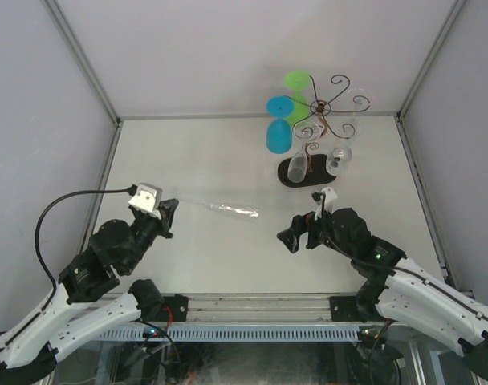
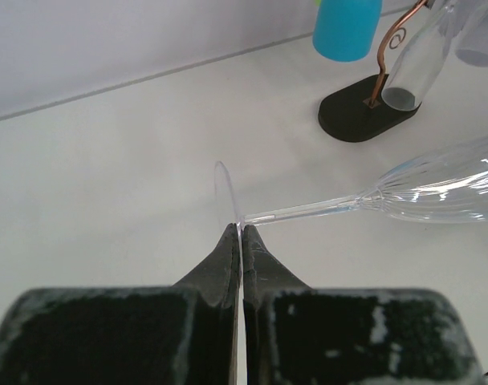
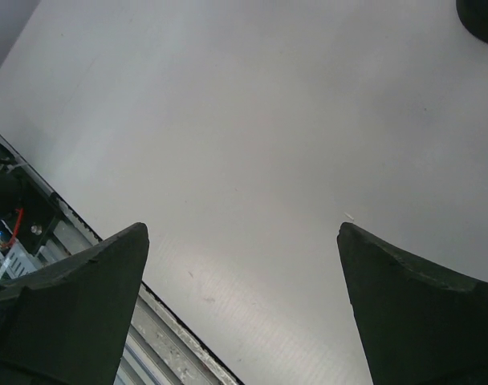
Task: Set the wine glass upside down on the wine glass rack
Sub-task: Adjust the wine glass.
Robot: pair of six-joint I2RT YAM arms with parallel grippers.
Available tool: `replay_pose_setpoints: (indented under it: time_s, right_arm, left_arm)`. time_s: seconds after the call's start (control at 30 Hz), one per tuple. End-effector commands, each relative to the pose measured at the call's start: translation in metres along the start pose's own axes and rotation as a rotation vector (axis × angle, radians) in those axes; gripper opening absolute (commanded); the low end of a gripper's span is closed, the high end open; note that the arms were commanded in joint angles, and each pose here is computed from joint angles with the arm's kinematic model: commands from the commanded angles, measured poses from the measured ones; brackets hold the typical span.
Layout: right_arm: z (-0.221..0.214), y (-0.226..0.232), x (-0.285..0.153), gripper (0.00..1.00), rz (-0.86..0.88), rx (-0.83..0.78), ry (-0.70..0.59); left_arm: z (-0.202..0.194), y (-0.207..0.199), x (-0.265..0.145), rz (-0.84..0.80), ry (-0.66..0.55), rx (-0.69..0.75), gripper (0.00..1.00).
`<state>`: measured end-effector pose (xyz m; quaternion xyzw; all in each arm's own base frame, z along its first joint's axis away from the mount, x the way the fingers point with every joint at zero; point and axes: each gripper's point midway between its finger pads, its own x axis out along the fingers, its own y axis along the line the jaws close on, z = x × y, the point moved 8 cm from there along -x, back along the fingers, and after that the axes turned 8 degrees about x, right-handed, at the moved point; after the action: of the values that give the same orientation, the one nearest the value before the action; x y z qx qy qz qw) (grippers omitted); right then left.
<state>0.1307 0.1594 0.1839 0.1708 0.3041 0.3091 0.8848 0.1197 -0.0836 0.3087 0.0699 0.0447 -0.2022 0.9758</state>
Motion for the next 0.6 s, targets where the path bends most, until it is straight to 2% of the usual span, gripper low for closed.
replay_pose_setpoints:
  time_s: [0.0,0.2,0.37,0.57]
  right_arm:
    - [0.03,0.017,-0.019,1.0,0.066,-0.022,-0.079]
    - [0.051,0.027,-0.036,1.0,0.103,0.006,-0.063]
    - [0.07,0.034,-0.044,1.0,0.104,-0.039,-0.083]
    - [0.095,0.054,-0.046,0.99,0.18,-0.1,-0.023]
  left_arm:
    - [0.005,0.001,0.004,-0.018,-0.002,0.12,0.0]
    - [0.006,-0.006,0.016,-0.069,0.055,0.233,0.0]
    - [0.01,-0.018,0.026,-0.146,0.075,0.281,0.0]
    - [0.015,-0.031,0.033,-0.197,0.083,0.35,0.0]
